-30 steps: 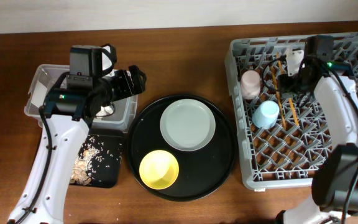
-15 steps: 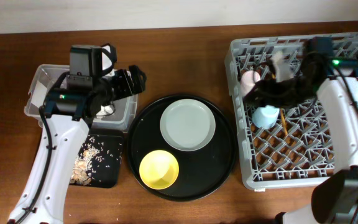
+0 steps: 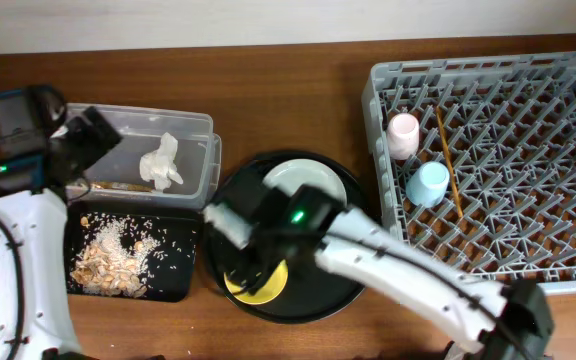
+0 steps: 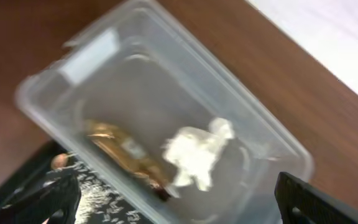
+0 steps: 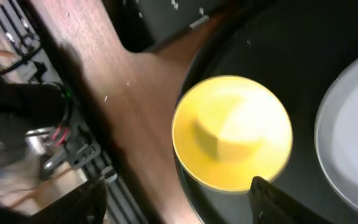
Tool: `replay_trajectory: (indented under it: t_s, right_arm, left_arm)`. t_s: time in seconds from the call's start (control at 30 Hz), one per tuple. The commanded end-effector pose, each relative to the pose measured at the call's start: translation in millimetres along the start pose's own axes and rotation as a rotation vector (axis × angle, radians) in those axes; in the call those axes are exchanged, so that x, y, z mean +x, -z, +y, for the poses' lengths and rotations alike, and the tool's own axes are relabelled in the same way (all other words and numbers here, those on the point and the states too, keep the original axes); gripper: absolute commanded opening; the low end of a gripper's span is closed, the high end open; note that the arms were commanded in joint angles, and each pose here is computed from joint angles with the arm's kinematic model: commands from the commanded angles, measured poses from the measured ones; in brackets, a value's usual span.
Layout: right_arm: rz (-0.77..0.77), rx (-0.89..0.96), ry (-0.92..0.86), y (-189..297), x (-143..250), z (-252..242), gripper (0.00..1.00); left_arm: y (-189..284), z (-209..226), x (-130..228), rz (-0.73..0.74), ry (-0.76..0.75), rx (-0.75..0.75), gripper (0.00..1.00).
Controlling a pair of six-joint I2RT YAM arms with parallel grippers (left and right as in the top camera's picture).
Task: Sort waste into correct bins and load items into the dishwasher rack
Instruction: 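Grasp the yellow bowl with the right gripper and set it in the rack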
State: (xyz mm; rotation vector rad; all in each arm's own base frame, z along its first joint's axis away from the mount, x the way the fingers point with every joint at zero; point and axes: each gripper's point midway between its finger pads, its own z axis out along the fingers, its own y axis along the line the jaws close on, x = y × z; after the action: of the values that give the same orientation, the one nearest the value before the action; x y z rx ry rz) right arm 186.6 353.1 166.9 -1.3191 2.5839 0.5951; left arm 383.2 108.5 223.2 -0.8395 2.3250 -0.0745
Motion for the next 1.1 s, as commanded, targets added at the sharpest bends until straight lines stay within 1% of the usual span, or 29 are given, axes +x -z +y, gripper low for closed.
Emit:
replay_trajectory:
  t_s: [0.0, 0.07, 0.13, 0.3, 0.33, 0.37, 0.4, 0.57, 0.63, 0.7, 0.77, 0.83, 0.93, 0.97, 1.03, 1.07]
  right_arm:
    - [0.017, 0.128, 0.023, -36.9, -2.8, 3.6, 0.66]
    - [0.043, 0.158, 0.041, -60.3, -1.3, 5.6, 0.51]
    - [0.099, 0.166, 0.039, -84.1, 6.4, 1.2, 0.43]
    - [0.224, 0.177, -0.012, -128.6, 30.2, -11.2, 0.43]
    - [0.235, 0.168, -0.014, -132.0, 32.5, -10.5, 0.42]
    - [0.245, 0.154, -0.019, -134.7, 34.6, -8.6, 0.38]
    - [0.246, 0.155, -0.034, -134.8, 35.1, -8.5, 0.36]
    - [0.275, 0.161, -0.041, -132.9, 42.2, -9.6, 0.32]
    - [0.279, 0.161, -0.042, -132.6, 43.1, -9.6, 0.24]
    - [0.285, 0.142, -0.046, -132.8, 44.4, -6.3, 0.04]
    - [0.287, 0.106, -0.047, -130.8, 44.1, 0.2, 0.04]
    - [0.255, 0.092, 0.022, -115.6, 34.2, 1.7, 0.04]
    - [0.112, 0.093, -0.005, -48.7, -1.9, -10.7, 0.04]
    - [0.044, 0.103, -0.026, -11.8, -13.0, -24.1, 0.04]
    - [-0.066, 0.127, -0.049, 42.3, -22.8, -49.8, 0.04]
    - [-0.178, 0.168, -0.058, 91.1, -25.3, -83.9, 0.04]
  left_arm:
    - [8.7, 22.4, -9.2, -0.025, 0.047, -0.040, 0.99]
    - [8.7, 23.2, -9.6, -0.026, 0.049, -0.041, 0.99]
    - [8.7, 23.4, -9.6, -0.026, 0.049, -0.041, 0.99]
    - [8.7, 23.2, -9.6, -0.026, 0.049, -0.041, 0.99]
    - [8.7, 23.2, -9.6, -0.026, 0.049, -0.041, 0.99]
    - [8.7, 23.2, -9.6, -0.026, 0.049, -0.041, 0.99]
    - [8.7, 23.3, -9.5, -0.026, 0.049, -0.041, 0.99]
    - [8.7, 23.2, -9.6, -0.026, 0.049, -0.041, 0.99]
    - [8.7, 23.2, -9.6, -0.026, 0.049, -0.041, 0.99]
    - [8.7, 23.2, -9.6, -0.026, 0.049, -0.041, 0.99]
    - [8.7, 23.2, -9.6, -0.026, 0.049, -0.041, 0.99]
    - [8.7, 23.2, -9.6, -0.026, 0.049, -0.041, 0.99]
    - [8.7, 23.2, -9.6, -0.026, 0.049, -0.041, 0.99]
    - [8.7, 23.4, -9.5, -0.026, 0.049, -0.041, 0.99]
    - [8.7, 23.2, -9.6, -0.026, 0.049, -0.041, 0.99]
    - [8.7, 23.3, -9.5, -0.026, 0.049, -0.041, 0.99]
